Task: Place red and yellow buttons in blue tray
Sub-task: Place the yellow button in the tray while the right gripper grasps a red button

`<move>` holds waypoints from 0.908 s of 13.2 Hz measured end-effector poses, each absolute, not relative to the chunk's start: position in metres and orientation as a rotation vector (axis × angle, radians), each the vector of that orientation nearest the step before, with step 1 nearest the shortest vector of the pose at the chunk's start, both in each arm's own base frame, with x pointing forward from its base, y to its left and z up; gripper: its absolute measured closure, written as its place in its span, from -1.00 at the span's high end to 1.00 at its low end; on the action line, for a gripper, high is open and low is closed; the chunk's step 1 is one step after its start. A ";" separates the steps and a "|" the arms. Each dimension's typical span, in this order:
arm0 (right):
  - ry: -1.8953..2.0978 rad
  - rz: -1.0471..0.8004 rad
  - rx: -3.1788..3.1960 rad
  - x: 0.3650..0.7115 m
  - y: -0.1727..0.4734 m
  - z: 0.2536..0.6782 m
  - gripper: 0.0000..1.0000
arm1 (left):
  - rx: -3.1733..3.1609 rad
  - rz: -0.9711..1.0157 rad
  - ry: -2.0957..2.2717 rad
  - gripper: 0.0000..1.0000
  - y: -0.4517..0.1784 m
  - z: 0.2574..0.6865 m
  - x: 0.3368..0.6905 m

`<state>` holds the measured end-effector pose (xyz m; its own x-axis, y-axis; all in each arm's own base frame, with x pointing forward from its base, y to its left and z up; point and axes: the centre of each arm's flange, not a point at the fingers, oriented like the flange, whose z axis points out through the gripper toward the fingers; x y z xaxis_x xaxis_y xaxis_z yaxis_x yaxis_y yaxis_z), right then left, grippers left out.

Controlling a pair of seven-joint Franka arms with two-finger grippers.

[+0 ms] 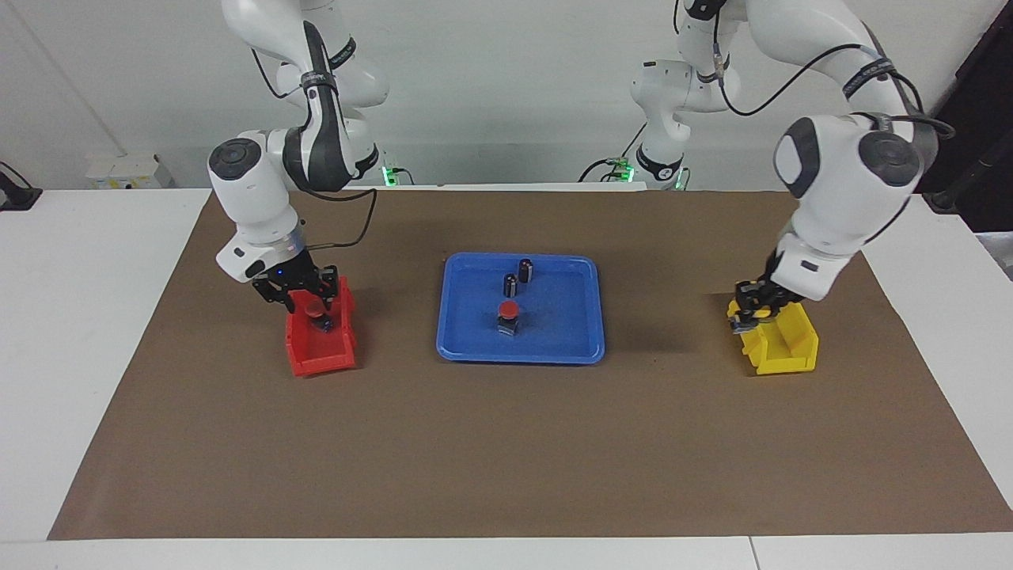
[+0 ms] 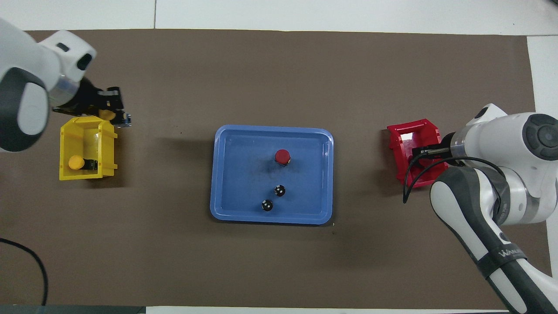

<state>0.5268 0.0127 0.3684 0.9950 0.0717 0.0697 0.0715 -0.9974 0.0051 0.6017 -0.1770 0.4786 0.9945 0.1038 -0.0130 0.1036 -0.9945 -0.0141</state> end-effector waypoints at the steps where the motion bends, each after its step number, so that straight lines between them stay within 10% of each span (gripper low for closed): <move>1: 0.108 0.106 3.135 0.525 0.011 0.365 0.37 | -3.130 0.022 -0.179 -0.18 -0.225 0.469 0.588; 8: 0.118 0.135 3.133 0.511 0.007 0.339 0.26 | -3.196 0.017 -0.197 -0.18 -0.375 0.385 0.516; 10: 0.123 0.134 3.133 0.509 0.007 0.337 -0.19 | -3.192 0.011 -0.205 -0.18 -0.389 0.361 0.511; 12: 0.124 0.145 3.132 0.511 0.008 0.340 -0.22 | -3.186 0.015 -0.210 -0.03 -0.390 0.351 0.512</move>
<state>0.5109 0.0076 0.3404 0.9926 0.0792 0.0918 0.0788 -0.9969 0.0072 0.5120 -0.3898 0.3508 0.9913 0.1311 -0.0125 0.1316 -0.9900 0.0507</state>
